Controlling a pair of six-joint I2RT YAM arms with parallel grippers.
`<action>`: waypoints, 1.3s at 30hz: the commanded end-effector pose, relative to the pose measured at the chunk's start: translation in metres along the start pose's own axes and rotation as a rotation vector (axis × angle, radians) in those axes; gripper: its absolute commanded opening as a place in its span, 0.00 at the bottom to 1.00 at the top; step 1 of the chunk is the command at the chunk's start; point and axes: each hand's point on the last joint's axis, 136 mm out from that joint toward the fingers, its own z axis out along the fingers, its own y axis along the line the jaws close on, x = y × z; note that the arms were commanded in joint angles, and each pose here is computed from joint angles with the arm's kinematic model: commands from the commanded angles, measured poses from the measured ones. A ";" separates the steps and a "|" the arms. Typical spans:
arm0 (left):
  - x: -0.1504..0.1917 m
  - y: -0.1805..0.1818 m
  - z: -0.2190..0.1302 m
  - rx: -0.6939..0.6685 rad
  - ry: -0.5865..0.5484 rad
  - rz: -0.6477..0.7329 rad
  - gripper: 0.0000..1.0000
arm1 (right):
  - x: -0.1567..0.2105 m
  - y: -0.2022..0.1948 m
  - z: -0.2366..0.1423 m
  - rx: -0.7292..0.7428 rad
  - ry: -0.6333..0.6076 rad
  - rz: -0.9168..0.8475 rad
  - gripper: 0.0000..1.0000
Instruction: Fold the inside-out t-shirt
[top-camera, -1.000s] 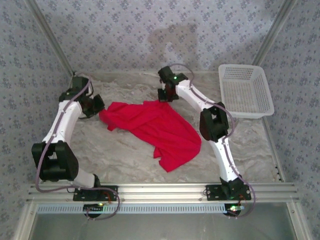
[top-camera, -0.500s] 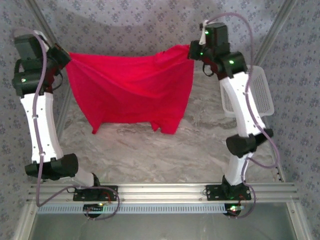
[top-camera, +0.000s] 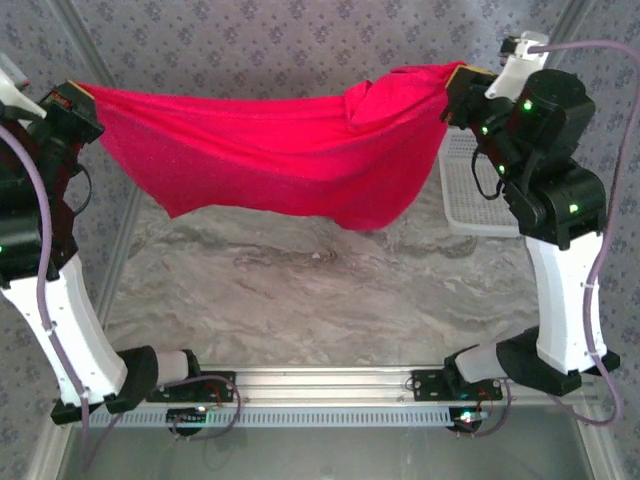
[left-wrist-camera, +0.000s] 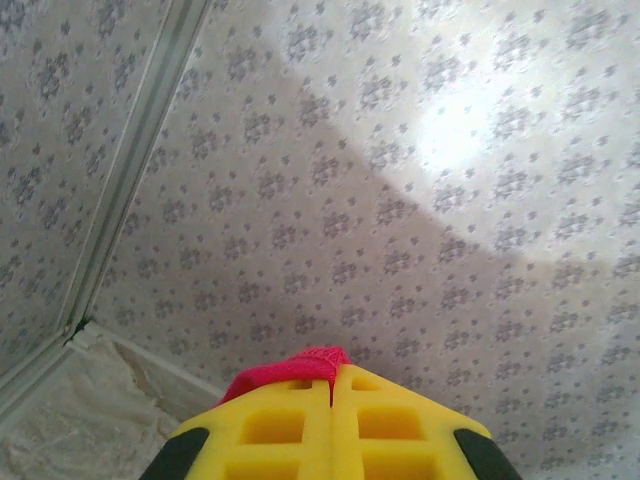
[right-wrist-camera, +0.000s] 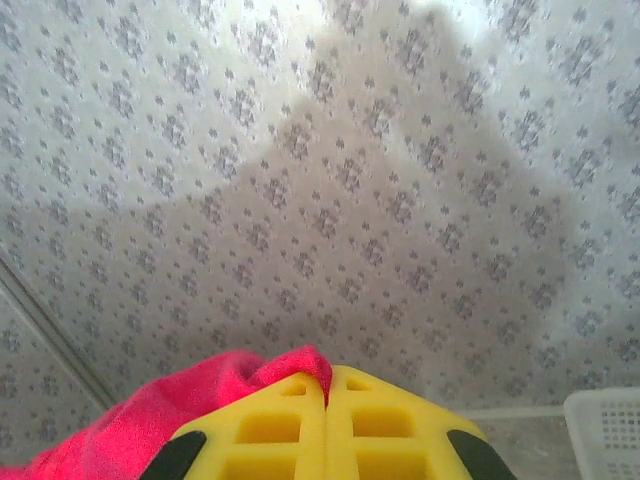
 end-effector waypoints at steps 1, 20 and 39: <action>0.014 0.006 0.037 0.010 0.067 0.012 0.00 | 0.004 -0.013 0.032 0.066 -0.003 -0.038 0.00; 0.304 0.212 0.281 -0.475 0.814 -0.053 0.58 | 0.253 -0.095 0.291 0.121 0.483 0.191 1.00; 0.511 0.204 0.155 -0.406 1.198 -0.030 0.69 | 0.523 -0.023 0.057 0.194 1.313 0.273 0.98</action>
